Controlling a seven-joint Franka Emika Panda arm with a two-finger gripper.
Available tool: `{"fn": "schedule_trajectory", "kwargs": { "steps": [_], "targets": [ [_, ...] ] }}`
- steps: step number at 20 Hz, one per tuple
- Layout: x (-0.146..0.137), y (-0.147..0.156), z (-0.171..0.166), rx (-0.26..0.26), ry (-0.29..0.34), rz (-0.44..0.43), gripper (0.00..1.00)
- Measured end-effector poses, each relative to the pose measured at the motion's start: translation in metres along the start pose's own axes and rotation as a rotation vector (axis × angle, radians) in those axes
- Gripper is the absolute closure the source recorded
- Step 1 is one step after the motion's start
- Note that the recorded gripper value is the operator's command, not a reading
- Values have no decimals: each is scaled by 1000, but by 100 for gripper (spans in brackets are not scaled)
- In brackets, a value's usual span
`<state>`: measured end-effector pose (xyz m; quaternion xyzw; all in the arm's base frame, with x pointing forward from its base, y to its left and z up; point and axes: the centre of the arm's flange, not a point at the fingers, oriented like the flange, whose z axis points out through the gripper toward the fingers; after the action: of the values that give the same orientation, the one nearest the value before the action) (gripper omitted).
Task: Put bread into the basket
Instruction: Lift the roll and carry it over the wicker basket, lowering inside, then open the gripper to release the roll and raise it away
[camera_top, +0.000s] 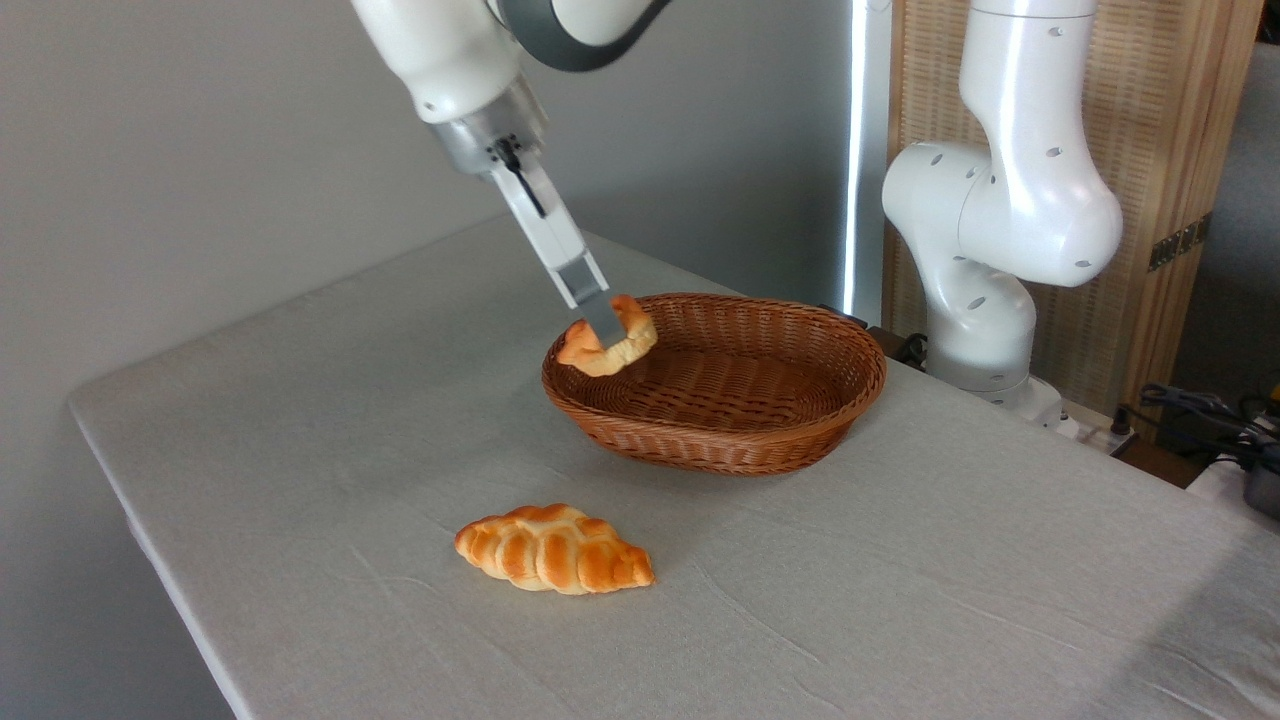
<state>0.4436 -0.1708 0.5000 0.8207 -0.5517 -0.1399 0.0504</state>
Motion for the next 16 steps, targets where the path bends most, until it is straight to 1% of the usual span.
{"fn": "schedule_trajectory", "kwargs": {
  "steps": [1,2,3,5,7,9,16],
  "targets": [
    [4,10,11,10,-7,16,28],
    [7,17,19,22,-7,28,16],
    [10,21,24,38,0,37,0],
    [18,20,32,78,30,48,0],
    [21,18,41,94,43,51,0],
    [23,20,46,95,41,58,0],
    [24,22,45,98,42,60,0]
  ]
}}
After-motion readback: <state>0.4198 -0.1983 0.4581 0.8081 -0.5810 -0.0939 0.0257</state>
